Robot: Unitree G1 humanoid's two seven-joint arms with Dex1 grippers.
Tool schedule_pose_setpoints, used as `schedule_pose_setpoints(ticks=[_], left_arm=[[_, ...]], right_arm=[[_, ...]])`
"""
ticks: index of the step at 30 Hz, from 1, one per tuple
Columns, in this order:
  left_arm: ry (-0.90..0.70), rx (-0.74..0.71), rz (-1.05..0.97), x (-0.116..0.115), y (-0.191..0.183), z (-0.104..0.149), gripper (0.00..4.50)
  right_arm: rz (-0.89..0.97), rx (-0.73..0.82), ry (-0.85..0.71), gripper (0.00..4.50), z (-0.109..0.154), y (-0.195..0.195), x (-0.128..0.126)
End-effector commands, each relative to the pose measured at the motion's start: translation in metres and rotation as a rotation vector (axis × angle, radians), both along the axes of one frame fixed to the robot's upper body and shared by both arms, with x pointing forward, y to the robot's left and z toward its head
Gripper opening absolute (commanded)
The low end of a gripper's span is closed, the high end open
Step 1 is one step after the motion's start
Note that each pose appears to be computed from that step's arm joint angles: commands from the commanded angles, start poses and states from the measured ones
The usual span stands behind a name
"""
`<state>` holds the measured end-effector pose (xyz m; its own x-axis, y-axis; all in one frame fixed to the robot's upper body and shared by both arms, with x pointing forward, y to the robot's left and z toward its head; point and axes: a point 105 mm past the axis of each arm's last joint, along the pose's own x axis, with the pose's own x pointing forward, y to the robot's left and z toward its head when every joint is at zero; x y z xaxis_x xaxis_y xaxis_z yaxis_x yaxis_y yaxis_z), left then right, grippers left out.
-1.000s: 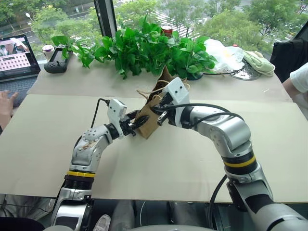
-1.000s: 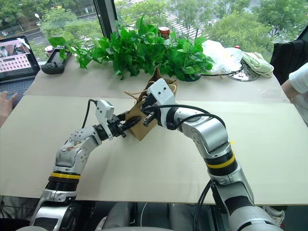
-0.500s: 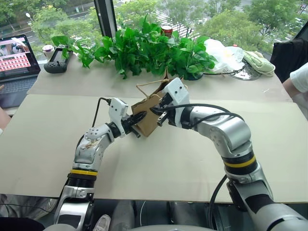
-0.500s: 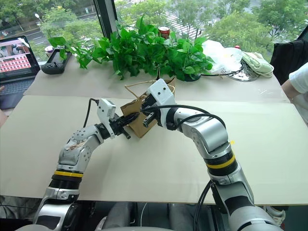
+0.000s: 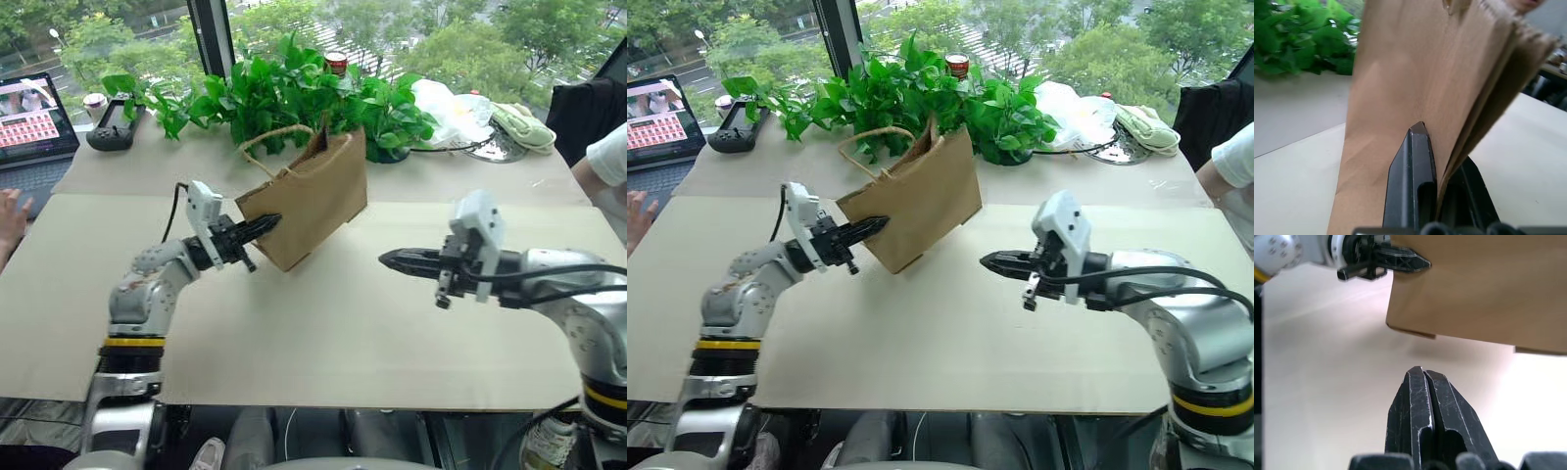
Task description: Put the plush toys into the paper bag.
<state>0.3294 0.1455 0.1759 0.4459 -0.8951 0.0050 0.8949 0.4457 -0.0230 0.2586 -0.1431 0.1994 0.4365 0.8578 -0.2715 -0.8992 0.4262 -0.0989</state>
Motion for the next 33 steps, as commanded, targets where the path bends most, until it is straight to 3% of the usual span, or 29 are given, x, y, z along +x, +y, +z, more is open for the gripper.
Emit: schedule_pose_setpoints(ticks=[1,7,15,25,33], left_arm=[[-0.052,0.128,-0.28,-0.024,0.002,0.02,0.01],[-0.034,0.298,-0.473,-0.036,0.011,0.007,0.01],[-0.076,0.375,-0.53,-0.033,0.005,-0.012,0.01],[-0.077,0.343,-0.5,-0.022,-0.002,-0.024,0.01],[-0.083,0.308,-0.5,-0.026,-0.015,-0.034,0.01]], right_arm=[[0.048,0.008,-0.056,0.0,0.017,-0.017,-0.005],[0.089,-0.049,-0.029,0.0,0.011,-0.03,-0.009],[0.093,-0.096,-0.041,0.0,0.012,-0.036,-0.008],[0.087,-0.142,-0.048,0.0,0.014,-0.035,-0.005],[0.075,-0.158,-0.055,0.0,0.013,-0.035,-0.001]])
